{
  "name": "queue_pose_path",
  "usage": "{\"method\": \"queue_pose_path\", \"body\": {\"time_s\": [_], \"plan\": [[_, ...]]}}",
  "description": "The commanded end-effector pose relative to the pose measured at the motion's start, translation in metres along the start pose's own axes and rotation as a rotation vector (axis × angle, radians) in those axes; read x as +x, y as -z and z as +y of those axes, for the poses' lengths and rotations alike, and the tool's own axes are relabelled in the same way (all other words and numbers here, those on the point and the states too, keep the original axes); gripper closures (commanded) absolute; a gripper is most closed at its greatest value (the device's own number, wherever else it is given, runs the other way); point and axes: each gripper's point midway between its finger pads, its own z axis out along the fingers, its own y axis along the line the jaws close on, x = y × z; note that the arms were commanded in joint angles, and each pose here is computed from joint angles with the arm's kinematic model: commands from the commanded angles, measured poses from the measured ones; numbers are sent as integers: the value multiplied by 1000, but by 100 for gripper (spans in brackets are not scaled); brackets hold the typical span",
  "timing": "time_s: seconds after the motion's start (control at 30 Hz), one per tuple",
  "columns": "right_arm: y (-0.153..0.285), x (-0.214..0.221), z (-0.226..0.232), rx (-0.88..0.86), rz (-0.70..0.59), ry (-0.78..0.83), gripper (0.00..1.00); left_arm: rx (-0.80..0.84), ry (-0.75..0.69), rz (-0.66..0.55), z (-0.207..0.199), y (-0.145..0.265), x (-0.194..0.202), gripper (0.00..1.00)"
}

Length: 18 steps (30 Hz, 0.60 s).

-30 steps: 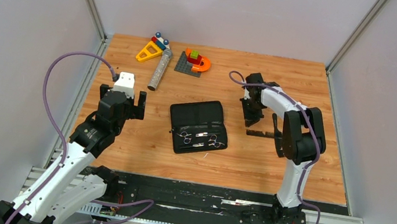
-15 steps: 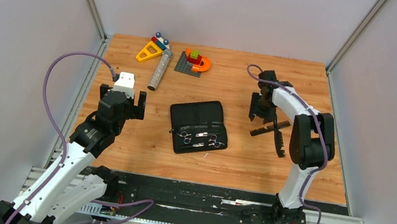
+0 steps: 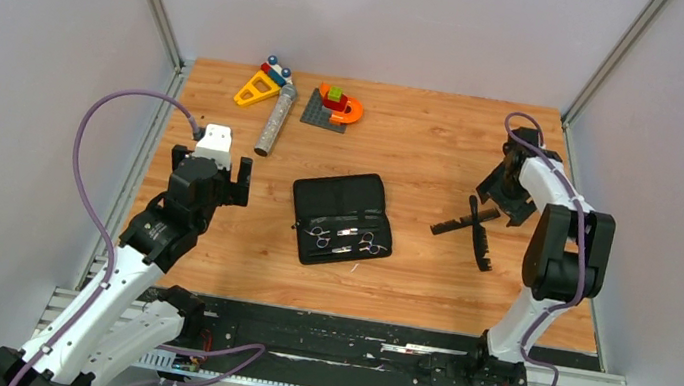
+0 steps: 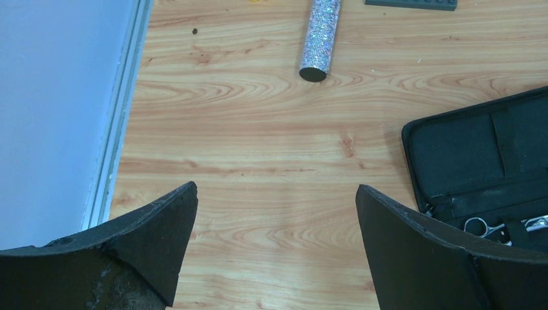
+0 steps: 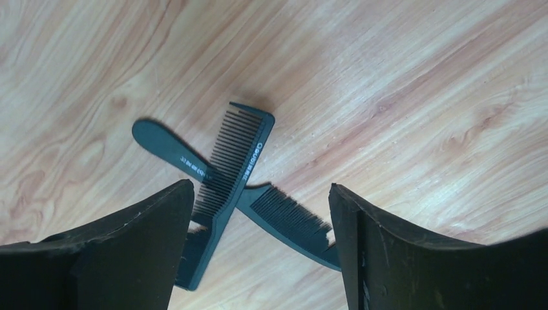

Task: Sort the hair-cutting tools
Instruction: Pick up the comb at the center of the board.

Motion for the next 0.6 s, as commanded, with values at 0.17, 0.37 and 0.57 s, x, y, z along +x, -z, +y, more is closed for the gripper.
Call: {"method": "queue_pose_path", "body": {"time_s": [0.17,0.37,0.57], "plan": [[-22,-20,2,93,-22,-258,25,-12,21,-31,4,2,-7,0],[-33,-22,7,106,-8,-319,29,-13,24,-36,4,3,-8,0],[-45,-16,12,108,30,-361,33,-11,25,-39,4,3,-9,0]]}}
